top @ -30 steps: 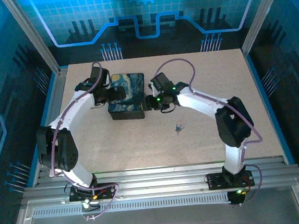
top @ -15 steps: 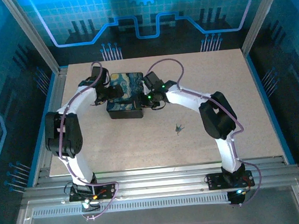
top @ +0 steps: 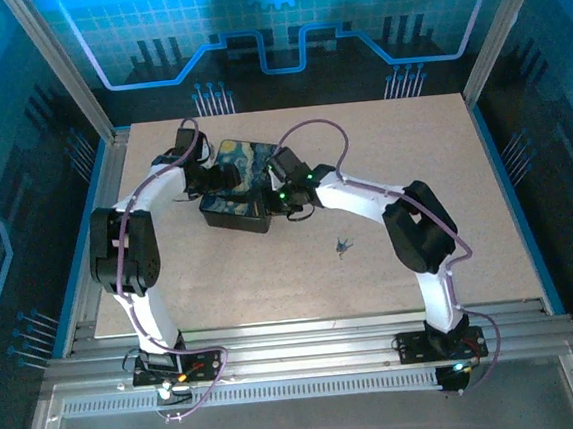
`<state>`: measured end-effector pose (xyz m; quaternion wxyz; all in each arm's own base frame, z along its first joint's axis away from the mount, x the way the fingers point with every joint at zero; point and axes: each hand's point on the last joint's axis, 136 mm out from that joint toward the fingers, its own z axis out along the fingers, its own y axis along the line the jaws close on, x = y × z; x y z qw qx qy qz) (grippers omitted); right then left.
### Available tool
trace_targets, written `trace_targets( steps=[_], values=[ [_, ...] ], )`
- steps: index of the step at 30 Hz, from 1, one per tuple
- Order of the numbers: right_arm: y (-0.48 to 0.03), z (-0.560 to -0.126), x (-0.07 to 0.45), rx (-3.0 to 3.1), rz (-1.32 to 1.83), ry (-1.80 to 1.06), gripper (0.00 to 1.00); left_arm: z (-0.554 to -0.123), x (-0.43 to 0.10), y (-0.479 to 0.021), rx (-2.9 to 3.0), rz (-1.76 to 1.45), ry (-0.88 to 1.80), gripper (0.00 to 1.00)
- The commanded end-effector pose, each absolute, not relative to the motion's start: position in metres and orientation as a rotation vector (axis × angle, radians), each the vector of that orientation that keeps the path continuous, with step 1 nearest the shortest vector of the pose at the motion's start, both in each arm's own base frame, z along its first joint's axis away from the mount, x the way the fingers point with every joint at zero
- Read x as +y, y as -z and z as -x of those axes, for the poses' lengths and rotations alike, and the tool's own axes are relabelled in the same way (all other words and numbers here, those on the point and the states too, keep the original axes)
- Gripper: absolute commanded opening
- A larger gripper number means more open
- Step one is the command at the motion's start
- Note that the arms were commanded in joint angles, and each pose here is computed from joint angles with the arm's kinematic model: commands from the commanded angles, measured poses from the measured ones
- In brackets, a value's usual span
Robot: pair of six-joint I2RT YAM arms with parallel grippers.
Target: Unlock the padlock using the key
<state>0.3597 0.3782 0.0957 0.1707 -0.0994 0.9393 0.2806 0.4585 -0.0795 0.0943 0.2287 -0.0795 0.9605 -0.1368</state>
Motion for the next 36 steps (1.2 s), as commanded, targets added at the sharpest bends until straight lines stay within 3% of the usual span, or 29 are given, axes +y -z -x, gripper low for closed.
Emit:
trace_targets(
  steps=[1,10,18,30,36],
  values=[
    [-0.086,-0.297,0.411,2.73,0.473,-0.849,0.3,-0.454,-0.13,-0.103,2.627,0.053,0.621,0.91],
    [-0.081,-0.271,0.409,2.768,0.468,-0.755,0.34,-0.439,-0.158,-0.1,2.645,-0.002,0.671,0.91],
    [-0.075,-0.285,0.369,2.788,0.344,-0.712,0.35,-0.44,-0.149,-0.103,2.658,0.084,0.597,0.95],
    [-0.126,-0.284,0.341,2.684,0.436,-0.733,0.53,-0.445,-0.115,-0.163,2.6,0.196,0.378,0.99],
    [-0.136,-0.295,0.313,2.664,0.339,-0.739,0.59,-0.418,-0.071,-0.178,2.617,0.382,0.223,0.99]
  ],
)
